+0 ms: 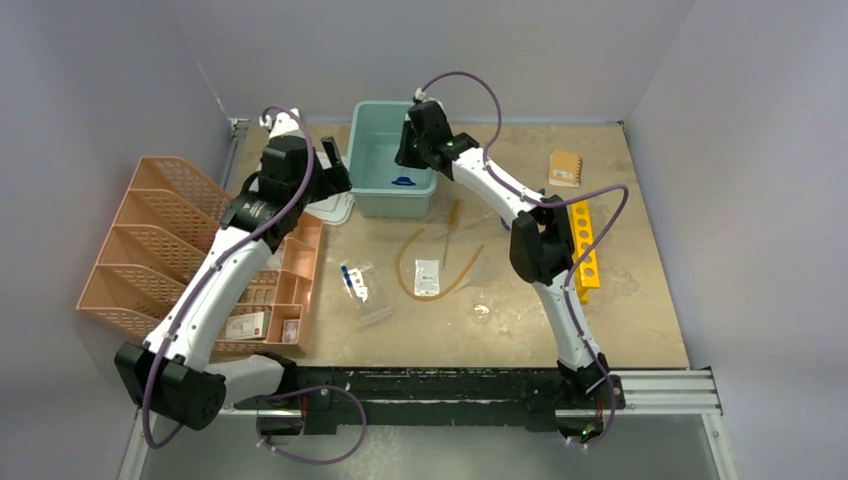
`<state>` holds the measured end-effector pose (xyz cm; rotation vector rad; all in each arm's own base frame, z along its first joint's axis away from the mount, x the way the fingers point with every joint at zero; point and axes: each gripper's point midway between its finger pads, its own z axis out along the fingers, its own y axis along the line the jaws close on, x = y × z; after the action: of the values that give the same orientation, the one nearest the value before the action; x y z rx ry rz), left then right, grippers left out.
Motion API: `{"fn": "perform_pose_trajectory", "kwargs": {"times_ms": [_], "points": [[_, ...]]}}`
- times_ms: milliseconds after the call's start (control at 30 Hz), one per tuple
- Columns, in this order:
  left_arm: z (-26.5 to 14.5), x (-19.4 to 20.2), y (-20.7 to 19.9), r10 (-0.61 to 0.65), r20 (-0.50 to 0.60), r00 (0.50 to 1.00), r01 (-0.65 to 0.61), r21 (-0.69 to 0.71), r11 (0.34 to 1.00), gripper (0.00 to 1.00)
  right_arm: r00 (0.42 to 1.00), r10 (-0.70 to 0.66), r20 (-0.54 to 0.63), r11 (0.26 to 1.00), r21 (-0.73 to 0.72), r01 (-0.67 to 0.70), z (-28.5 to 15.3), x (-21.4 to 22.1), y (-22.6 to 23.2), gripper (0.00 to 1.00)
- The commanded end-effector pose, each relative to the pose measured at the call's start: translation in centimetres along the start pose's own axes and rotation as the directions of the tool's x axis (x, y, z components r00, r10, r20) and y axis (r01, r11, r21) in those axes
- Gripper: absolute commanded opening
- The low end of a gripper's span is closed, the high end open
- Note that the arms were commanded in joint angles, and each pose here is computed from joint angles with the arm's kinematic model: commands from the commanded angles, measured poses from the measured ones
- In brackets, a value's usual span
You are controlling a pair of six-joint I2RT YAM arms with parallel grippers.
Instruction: Organize the chemistry lab equipment
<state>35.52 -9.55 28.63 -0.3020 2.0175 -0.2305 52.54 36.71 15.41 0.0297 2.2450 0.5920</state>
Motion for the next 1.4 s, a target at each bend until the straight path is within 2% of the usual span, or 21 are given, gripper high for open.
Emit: {"fn": "perform_pose_trajectory", "kwargs": {"times_ms": [0, 233, 500, 667, 800, 933, 1133, 1367], "points": [[1.9, 1.5, 0.0, -0.029, -0.056, 0.998, 0.028, -0.03, 0.999, 0.87, 0.994, -0.051, 0.092, 0.993, 0.114, 0.04, -2.6, -3.5, -0.8, 0.11], [4.5, 3.6, -0.7, -0.013, -0.134, 0.991, 0.01, -0.023, 1.0, 0.87, 0.988, -0.114, 0.107, 0.964, 0.253, 0.084, -3.3, -2.6, -2.7, 0.12], [7.4, 5.2, -1.0, 0.003, -0.188, 0.982, -0.009, -0.032, 0.999, 0.87, 0.982, -0.153, 0.114, 0.896, 0.436, 0.089, -5.2, -2.8, -6.3, 0.13], [8.1, 5.8, -1.3, 0.004, -0.209, 0.978, -0.01, -0.028, 1.0, 0.85, 0.989, -0.082, 0.126, 0.866, 0.5, 0.008, -7.2, -1.8, -8.0, 0.13], [7.9, 5.5, -1.2, 0.007, -0.2, 0.98, -0.013, -0.03, 0.999, 0.85, 0.977, -0.121, 0.178, 0.921, 0.388, 0.044, -6.7, -3.3, -5.8, 0.14], [7.5, 4.9, -1.0, 0.017, -0.191, 0.981, -0.025, -0.04, 0.999, 0.85, 0.979, -0.151, 0.137, 0.963, 0.246, 0.114, -4.4, -3.4, -2.6, 0.14], [6.4, 4.0, 0.1, 0.026, -0.162, 0.986, -0.041, -0.087, 0.995, 0.85, 0.978, -0.18, 0.106, 0.982, 0.084, 0.171, -1.8, -2.1, 0.4, 0.17], [5.5, 3.6, 1.3, 0.001, -0.136, 0.991, -0.022, -0.148, 0.989, 0.84, 0.977, -0.198, 0.079, 0.979, -0.024, 0.2, 1.2, -0.4, 2.6, 0.21]]}}
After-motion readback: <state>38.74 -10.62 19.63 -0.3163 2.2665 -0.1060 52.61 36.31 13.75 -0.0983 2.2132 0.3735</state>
